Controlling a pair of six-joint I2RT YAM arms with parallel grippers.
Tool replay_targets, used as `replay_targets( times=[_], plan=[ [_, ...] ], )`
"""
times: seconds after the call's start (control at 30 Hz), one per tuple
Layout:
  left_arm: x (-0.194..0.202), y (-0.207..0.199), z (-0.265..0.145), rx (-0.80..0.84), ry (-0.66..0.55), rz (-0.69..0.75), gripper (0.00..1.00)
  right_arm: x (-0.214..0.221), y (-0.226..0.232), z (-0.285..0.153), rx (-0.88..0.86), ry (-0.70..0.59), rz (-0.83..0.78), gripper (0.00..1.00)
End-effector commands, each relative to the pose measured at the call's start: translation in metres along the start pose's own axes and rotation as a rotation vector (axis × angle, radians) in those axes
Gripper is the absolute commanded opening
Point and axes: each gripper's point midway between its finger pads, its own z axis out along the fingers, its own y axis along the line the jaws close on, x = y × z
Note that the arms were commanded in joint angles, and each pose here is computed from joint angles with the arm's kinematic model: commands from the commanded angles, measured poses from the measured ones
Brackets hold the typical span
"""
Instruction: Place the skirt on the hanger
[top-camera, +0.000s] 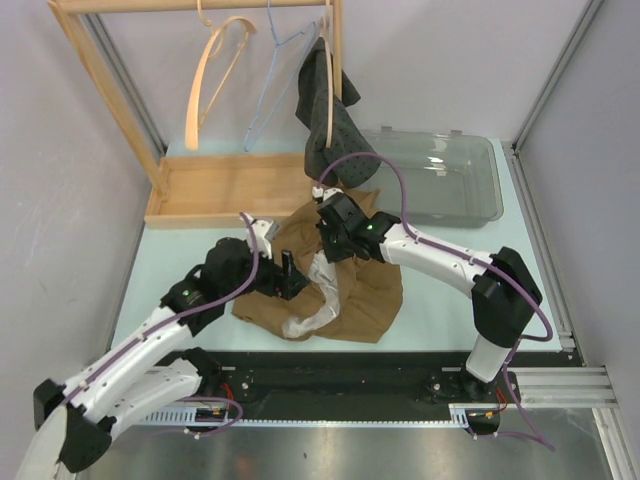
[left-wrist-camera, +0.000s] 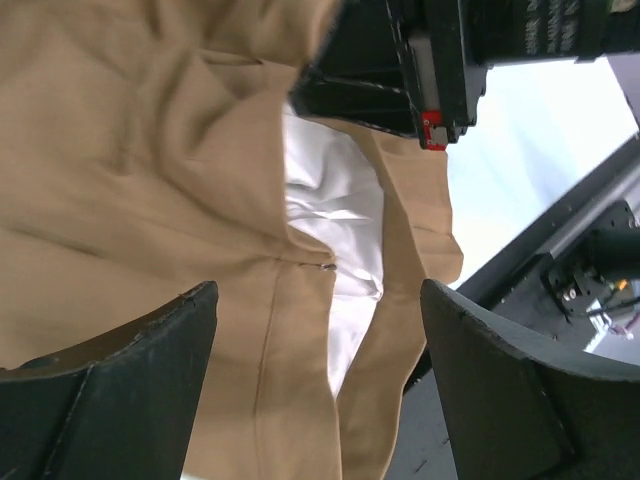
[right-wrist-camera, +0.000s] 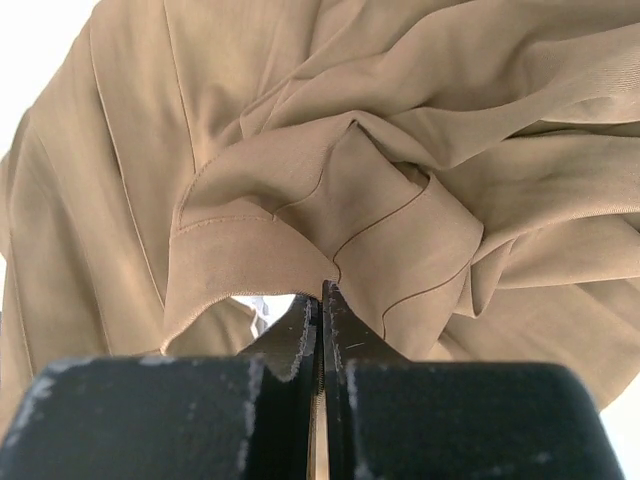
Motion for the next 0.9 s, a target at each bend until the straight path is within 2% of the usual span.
replay_targets(
  times=[0.0, 0.23, 0.43, 0.6, 0.73, 0.87],
  plan=[
    [0.004, -0.022, 0.023, 0.146, 0.026, 0.009, 0.86, -0.03, -0.005, -0.005, 0.022, -0.102, 0.078, 0.0],
    [0.009, -0.017, 0.046, 0.129, 0.065, 0.022, 0.86, -0.047, -0.024, -0.012, 0.039, -0.145, 0.155, 0.0],
    [0.015, -0.003, 0.07, 0.033, 0.1, 0.001, 0.86, -0.044, -0.023, -0.012, 0.028, -0.132, 0.159, 0.0],
    [0.013, -0.007, 0.088, 0.006, 0.114, 0.037, 0.85, -0.042, -0.02, -0.01, 0.018, -0.123, 0.165, 0.0],
    [0.02, -0.004, 0.1, -0.034, 0.143, 0.066, 0.82, -0.043, -0.019, -0.01, 0.014, -0.123, 0.169, 0.0],
    [0.03, 0.015, 0.11, -0.143, 0.174, 0.062, 0.76, -0.04, -0.02, -0.011, 0.02, -0.114, 0.172, 0.0]
  ],
)
